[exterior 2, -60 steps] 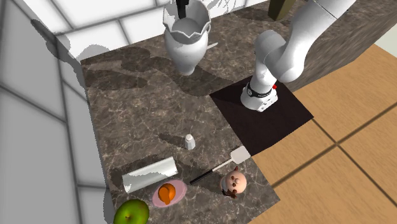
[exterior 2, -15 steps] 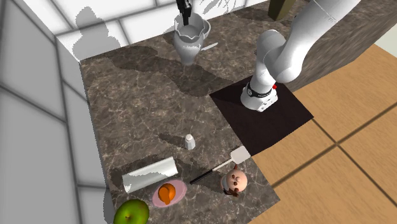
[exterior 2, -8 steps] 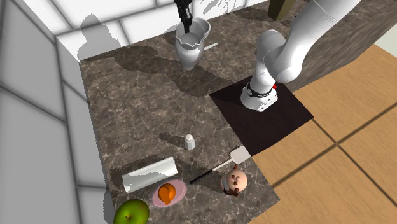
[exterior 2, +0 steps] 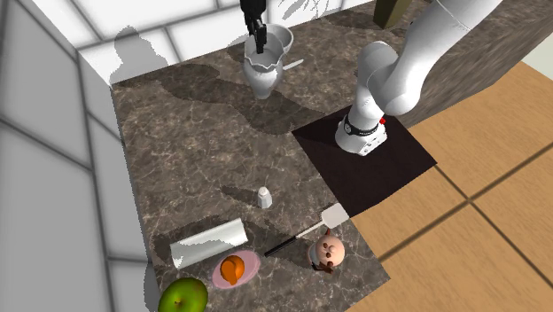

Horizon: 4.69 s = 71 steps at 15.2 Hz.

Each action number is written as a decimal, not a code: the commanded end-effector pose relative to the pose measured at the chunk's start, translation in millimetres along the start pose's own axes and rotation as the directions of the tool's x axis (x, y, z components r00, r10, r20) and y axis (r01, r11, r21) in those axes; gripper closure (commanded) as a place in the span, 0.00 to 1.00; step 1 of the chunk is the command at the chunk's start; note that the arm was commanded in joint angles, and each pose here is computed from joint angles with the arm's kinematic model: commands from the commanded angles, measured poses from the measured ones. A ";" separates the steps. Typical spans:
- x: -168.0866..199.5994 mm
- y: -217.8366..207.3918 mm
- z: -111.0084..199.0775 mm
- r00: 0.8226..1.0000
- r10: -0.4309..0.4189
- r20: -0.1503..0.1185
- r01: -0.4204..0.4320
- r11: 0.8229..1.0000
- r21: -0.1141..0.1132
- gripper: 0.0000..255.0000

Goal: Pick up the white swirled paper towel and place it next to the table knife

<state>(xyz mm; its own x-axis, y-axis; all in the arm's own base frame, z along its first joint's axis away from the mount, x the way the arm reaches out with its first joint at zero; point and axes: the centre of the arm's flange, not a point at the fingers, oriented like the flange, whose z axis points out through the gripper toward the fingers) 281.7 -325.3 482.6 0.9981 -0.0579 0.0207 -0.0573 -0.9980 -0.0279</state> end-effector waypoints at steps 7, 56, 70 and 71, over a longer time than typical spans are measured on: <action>53.6 -71.9 36.2 1.000 0.002 0.003 -0.002 1.000 0.019 0.00; 353.9 -489.2 246.9 1.000 0.011 0.018 -0.013 0.992 0.126 0.00; 353.7 -489.6 249.9 1.000 0.011 0.018 -0.013 0.992 0.126 1.00; 353.7 -489.4 250.0 1.000 0.011 0.019 -0.013 0.992 0.126 1.00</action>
<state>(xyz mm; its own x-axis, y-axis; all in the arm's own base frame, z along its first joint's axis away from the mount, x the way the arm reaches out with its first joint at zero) 668.6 149.3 254.3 0.9976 -0.0687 0.0028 -0.0675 -0.9858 -0.1538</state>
